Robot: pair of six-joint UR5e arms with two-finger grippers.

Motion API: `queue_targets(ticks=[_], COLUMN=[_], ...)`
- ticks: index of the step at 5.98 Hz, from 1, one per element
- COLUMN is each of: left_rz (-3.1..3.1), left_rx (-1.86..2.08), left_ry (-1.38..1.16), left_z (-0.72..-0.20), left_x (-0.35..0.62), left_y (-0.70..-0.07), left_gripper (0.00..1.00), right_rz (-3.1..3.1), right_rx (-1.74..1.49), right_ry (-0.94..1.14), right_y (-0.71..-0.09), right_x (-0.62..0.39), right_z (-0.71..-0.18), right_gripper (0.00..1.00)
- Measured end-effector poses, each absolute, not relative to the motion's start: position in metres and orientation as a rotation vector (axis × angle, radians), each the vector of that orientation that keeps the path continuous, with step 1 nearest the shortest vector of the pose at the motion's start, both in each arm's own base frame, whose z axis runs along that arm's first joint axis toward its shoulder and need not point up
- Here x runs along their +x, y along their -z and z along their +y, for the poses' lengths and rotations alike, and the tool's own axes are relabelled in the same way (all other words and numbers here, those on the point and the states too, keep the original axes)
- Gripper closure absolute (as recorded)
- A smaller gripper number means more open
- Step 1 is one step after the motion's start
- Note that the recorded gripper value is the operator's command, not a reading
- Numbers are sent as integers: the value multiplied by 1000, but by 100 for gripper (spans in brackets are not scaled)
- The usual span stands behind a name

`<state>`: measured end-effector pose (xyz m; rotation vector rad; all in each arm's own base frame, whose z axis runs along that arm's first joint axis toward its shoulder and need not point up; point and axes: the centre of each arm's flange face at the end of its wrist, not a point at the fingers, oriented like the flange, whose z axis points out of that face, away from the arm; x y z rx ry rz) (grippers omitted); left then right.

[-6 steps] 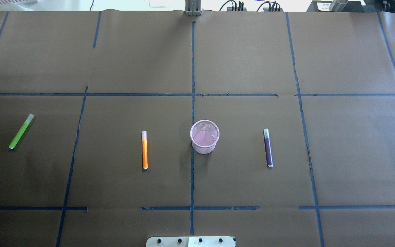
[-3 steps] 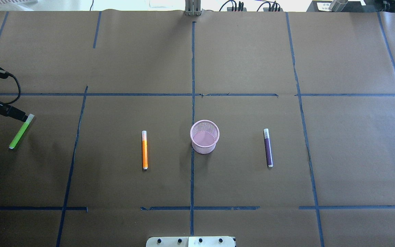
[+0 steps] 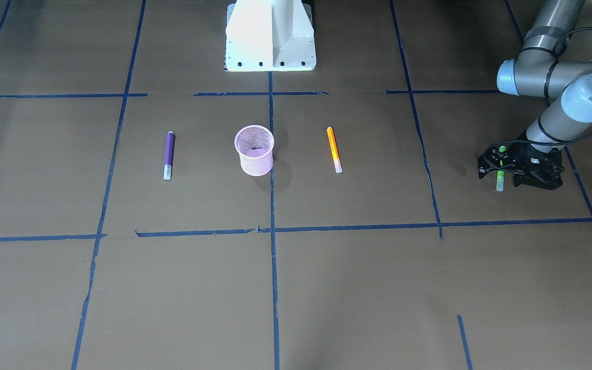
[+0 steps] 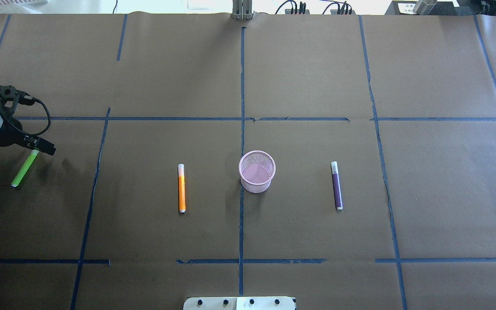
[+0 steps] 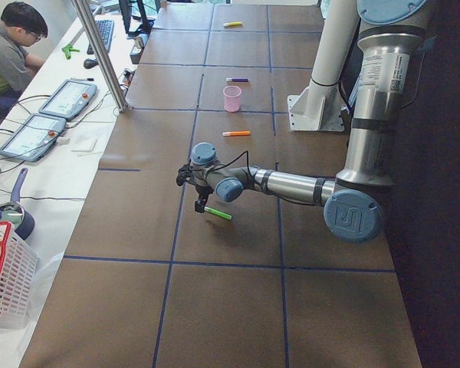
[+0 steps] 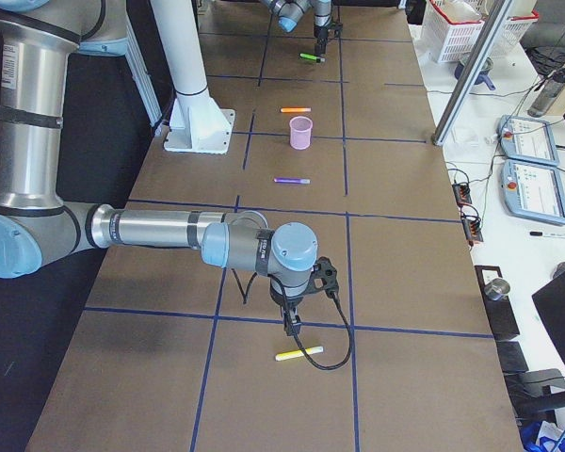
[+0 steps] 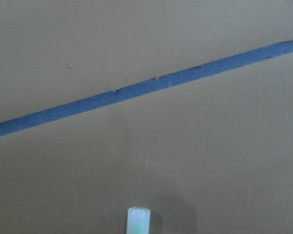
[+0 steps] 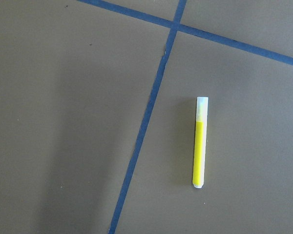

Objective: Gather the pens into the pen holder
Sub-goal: 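Lower the left gripper onto the green marker and grasp it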

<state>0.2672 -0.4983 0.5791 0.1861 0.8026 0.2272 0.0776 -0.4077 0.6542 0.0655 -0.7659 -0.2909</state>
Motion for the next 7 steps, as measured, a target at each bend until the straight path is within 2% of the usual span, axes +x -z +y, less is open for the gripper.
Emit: queue_targets(ticks=[3,5,6,7], left_rz=[798,789,787,786], left_rx=[172,157,152,150], left_ry=[-224,-220,-219,-219], left_z=[-491,-483,-482,-482], left_x=[262,256,255,255], left_y=[-588,-599,-602,-603], left_gripper=[20,31,42,74], right_rz=[-766,-766,-766,-765], right_rx=[65,65,65,66], right_ry=[291,291,291,291], right_y=[-654,-654,-654,-654], right_x=[78,78,78,78], right_z=[-408,-408,-408,-408], right_gripper=[0,0,0,0])
